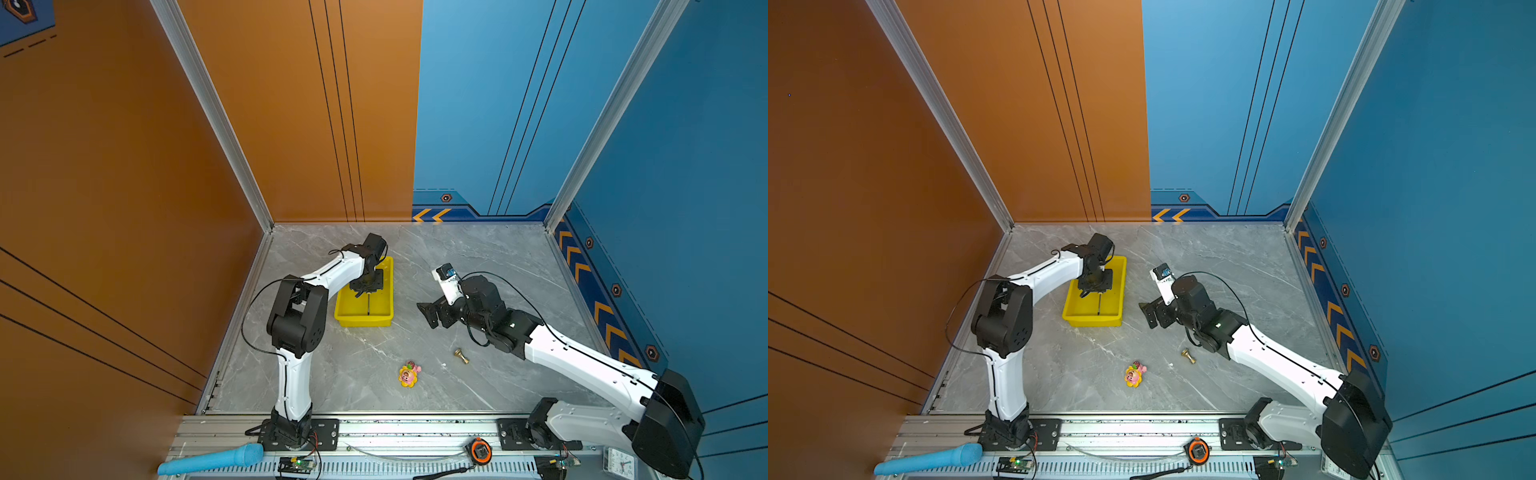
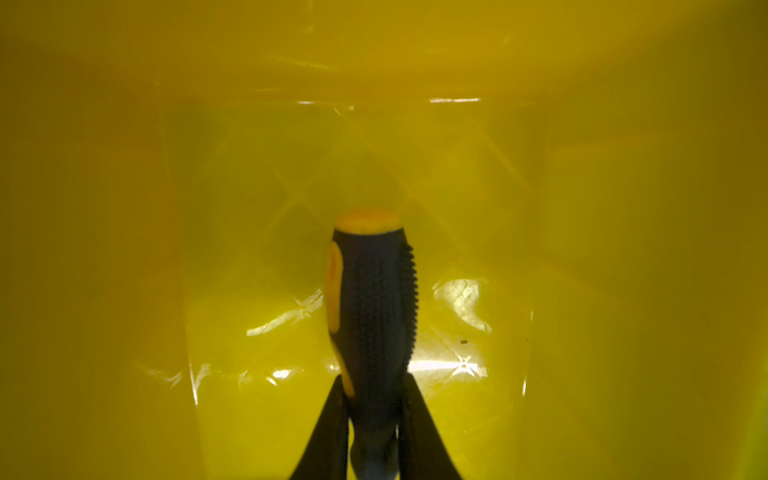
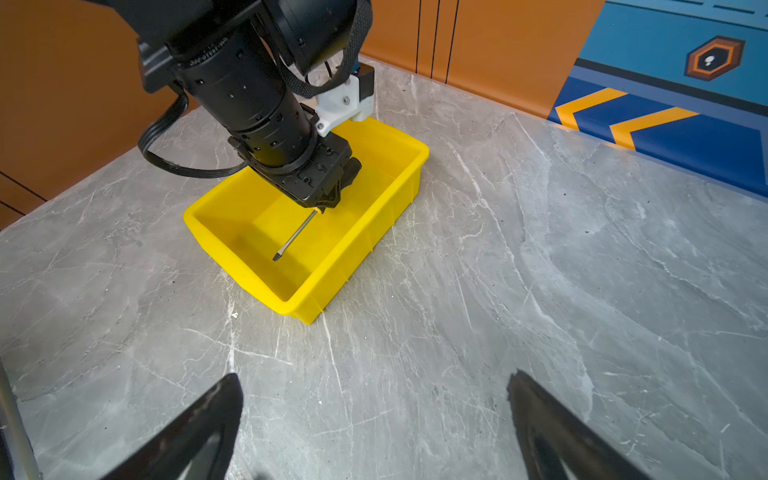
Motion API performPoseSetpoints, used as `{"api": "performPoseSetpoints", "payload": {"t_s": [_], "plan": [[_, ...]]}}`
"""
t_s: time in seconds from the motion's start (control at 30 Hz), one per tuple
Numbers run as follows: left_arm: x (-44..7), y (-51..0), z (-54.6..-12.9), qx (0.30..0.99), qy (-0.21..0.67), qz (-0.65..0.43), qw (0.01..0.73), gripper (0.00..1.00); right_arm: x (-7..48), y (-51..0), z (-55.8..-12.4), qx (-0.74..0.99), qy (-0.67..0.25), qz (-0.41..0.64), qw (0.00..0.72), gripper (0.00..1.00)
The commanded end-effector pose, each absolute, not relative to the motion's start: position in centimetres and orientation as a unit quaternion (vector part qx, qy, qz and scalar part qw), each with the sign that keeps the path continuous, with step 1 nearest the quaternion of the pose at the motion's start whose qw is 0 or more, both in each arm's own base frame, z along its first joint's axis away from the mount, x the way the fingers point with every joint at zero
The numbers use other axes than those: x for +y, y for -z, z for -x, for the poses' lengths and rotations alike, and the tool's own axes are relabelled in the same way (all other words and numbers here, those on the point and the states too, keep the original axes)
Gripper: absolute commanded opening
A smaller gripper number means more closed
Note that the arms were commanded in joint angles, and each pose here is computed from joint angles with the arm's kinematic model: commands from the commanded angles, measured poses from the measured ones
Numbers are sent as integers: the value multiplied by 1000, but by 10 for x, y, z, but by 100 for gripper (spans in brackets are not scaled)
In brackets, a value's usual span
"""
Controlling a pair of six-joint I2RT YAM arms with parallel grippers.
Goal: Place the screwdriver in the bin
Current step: 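Lift the screwdriver with the left gripper and carry it over the yellow bin, then lower the screwdriver into the bin and open the left gripper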
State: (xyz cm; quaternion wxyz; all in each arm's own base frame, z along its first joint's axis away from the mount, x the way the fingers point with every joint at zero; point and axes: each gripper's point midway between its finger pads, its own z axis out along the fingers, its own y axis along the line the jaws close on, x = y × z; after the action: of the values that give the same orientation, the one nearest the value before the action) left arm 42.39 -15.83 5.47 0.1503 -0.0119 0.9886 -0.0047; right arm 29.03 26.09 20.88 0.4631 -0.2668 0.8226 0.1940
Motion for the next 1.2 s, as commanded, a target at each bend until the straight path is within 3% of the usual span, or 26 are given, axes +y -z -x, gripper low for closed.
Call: {"api": "performPoseSetpoints", "payload": {"t_s": [0.0, 0.67, 1.17], "plan": [[-160, -52, -431, 989, 14, 15, 150, 2, 266, -224, -294, 810, -209, 269, 478, 100], [-162, -30, -428, 991, -1, 13, 134, 5, 246, -233, -293, 807, -195, 254, 496, 100], [-169, -40, -429, 990, 15, 7, 141, 30, 230, -245, -288, 806, -176, 239, 512, 100]]}}
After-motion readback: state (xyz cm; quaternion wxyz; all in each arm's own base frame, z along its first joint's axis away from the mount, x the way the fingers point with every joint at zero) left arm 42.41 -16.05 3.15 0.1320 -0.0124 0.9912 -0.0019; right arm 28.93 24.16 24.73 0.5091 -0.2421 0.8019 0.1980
